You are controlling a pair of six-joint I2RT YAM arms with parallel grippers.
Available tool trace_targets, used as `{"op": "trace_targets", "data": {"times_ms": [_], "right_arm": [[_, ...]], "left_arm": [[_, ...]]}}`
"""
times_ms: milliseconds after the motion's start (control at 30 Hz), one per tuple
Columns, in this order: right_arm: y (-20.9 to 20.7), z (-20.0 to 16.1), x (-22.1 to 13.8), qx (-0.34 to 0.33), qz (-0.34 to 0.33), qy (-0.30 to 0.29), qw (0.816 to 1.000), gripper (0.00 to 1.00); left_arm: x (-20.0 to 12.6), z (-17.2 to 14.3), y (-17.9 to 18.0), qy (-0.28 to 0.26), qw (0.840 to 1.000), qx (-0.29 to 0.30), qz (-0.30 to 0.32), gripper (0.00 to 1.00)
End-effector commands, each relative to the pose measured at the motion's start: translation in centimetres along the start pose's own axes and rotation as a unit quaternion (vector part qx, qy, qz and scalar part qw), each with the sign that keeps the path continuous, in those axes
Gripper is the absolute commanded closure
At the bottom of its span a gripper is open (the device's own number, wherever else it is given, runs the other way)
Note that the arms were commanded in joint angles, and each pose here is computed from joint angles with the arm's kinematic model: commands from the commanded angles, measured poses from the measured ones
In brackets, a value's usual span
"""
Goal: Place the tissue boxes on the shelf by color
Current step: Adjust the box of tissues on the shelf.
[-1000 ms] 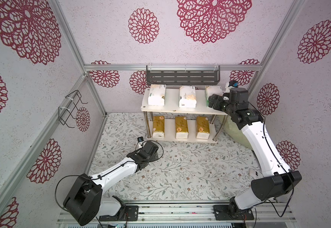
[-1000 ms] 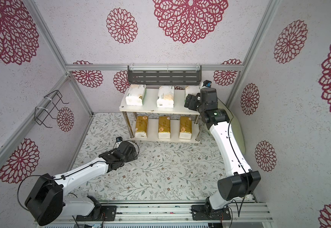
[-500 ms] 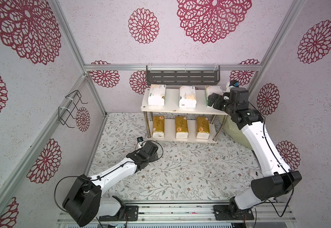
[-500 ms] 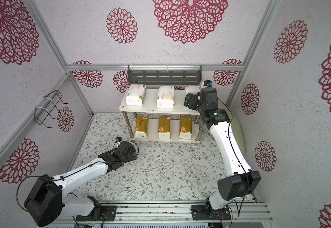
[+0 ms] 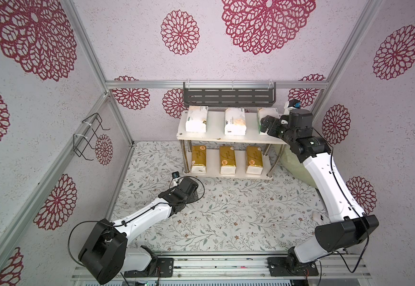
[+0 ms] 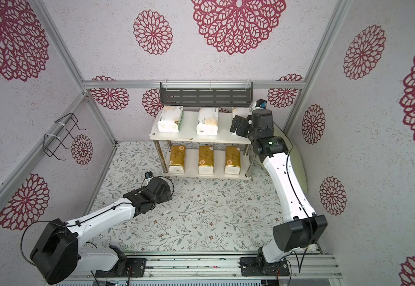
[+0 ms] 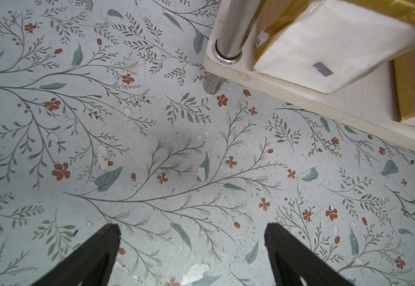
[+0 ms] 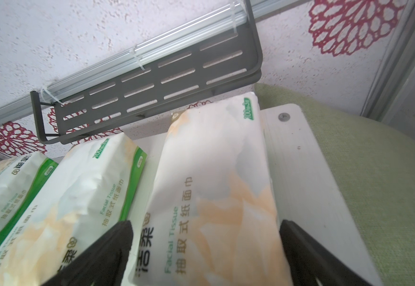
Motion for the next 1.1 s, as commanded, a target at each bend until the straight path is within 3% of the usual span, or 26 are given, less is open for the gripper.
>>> {"op": "trace_targets", "data": {"times_ms": [0, 433, 733, 1067], "right_arm": [[0.3, 4.2, -3.6, -0.002, 0.004, -0.067, 0.998, 0.01], [0.4, 6.0, -5.5, -0.038, -0.003, -0.073, 0.997, 0.01], [1.7, 6.7, -7.4, -0.083, 0.026, -0.062, 0.994, 0.02], [9.0, 4.8, -6.7, -0.128, 0.128, -0.037, 0.983, 0.07]], "left_arm": [[-0.2, 0.1, -0.2, -0.007, 1.000, -0.005, -0.007, 0.01], [-0.5, 0.4, -0.3, -0.011, 1.000, -0.006, -0.009, 0.01], [-0.4, 0.7, -0.8, -0.010, 1.000, -0.001, -0.010, 0.01], [-0.4, 0.7, -1.6, -0.006, 1.000, 0.004, -0.012, 0.00]]}}
Point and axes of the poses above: each gripper's point midway between its finger pads, its own x axis out along the fingers, its own y axis along the line the jaws close on, z = x × y, the point moved 1 cm from there along -x, back along the fingers, and after that the axes turned 10 degrees about -x, right-handed, at the moved point
